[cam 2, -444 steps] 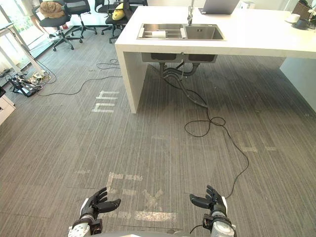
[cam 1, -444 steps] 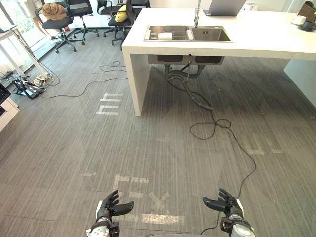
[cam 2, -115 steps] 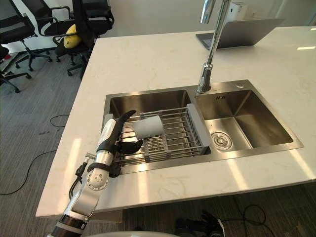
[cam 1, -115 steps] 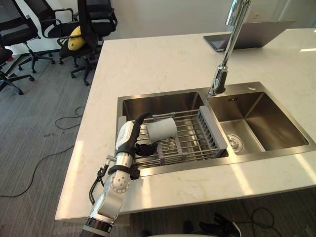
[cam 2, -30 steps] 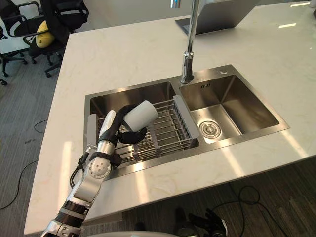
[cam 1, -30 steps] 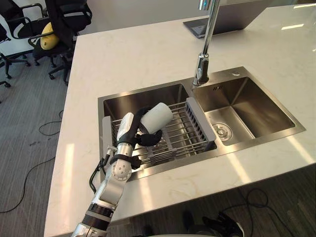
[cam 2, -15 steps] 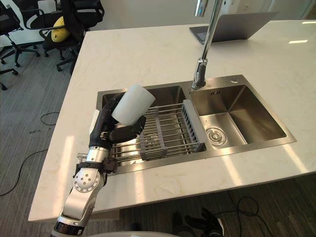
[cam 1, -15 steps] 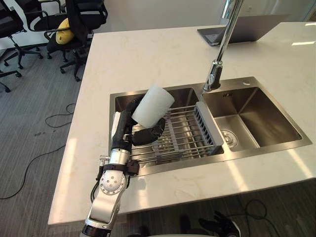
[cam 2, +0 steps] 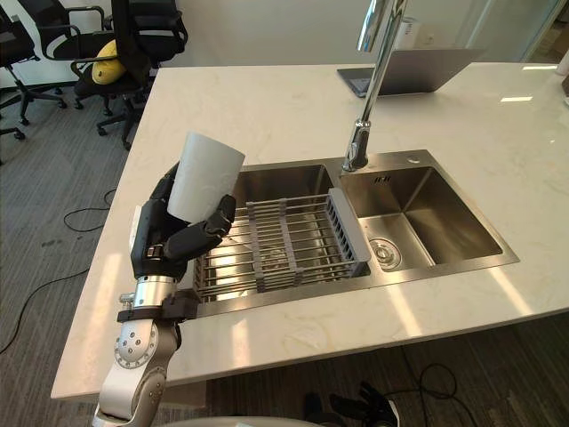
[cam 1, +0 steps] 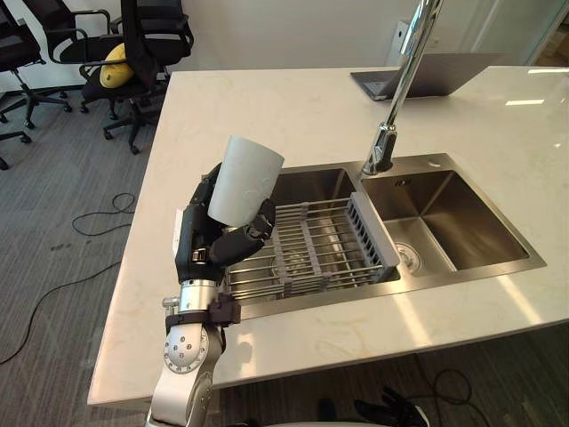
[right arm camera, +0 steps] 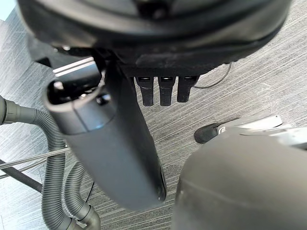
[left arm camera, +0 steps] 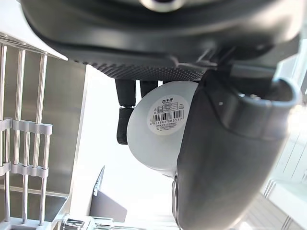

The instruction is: Walk over to the sink, pick up the cup, carry it to the dishwasher, place the cup inside the dishwasher, then close the dishwasher door

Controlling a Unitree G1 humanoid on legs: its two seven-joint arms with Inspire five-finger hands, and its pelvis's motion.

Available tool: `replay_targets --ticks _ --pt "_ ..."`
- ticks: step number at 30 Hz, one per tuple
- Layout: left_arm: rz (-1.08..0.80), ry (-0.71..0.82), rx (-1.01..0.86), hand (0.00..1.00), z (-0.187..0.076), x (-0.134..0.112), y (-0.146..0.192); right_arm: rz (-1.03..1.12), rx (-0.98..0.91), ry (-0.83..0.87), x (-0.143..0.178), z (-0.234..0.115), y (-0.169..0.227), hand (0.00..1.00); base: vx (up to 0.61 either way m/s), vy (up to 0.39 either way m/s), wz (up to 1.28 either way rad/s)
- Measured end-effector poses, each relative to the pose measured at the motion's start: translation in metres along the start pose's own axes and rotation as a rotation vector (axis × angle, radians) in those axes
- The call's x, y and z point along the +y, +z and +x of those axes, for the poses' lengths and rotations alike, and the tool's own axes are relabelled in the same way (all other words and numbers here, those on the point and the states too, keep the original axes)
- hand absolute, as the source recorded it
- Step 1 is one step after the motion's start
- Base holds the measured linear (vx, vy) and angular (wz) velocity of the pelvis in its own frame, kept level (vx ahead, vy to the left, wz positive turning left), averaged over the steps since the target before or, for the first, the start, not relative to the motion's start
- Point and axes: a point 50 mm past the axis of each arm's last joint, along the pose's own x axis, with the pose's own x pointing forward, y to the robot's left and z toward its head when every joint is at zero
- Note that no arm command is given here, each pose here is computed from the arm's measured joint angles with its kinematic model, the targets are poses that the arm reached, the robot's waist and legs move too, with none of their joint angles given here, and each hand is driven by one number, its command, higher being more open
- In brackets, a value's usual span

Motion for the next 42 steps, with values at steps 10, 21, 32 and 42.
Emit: replay_targets --ticks 10,21,32,42 --pt "-0.023 0.004 -0.058 0.30 -0.003 -0.004 0.015 -0.003 -0.077 0.005 0.008 0.002 0.019 0.90 -0.04 0.032 -0.24" --pt "-0.060 0.037 -0.173 0.30 0.007 -0.011 0.033 -0.051 -0.232 0.056 0.034 0.012 0.074 0.90 -0.12 -0.036 0.13" --pt "-0.137 -0.012 -0.202 0.30 0.006 -0.029 0.037 -0.030 -0.326 -0.016 0.021 0.015 0.104 0.90 -0.21 -0.062 0.59" --pt "-0.172 -0.216 -0.147 0.30 0.024 -0.071 0.019 0.031 -0.208 -0.020 0.022 0.007 0.054 0.90 -0.10 0.231 0.79"
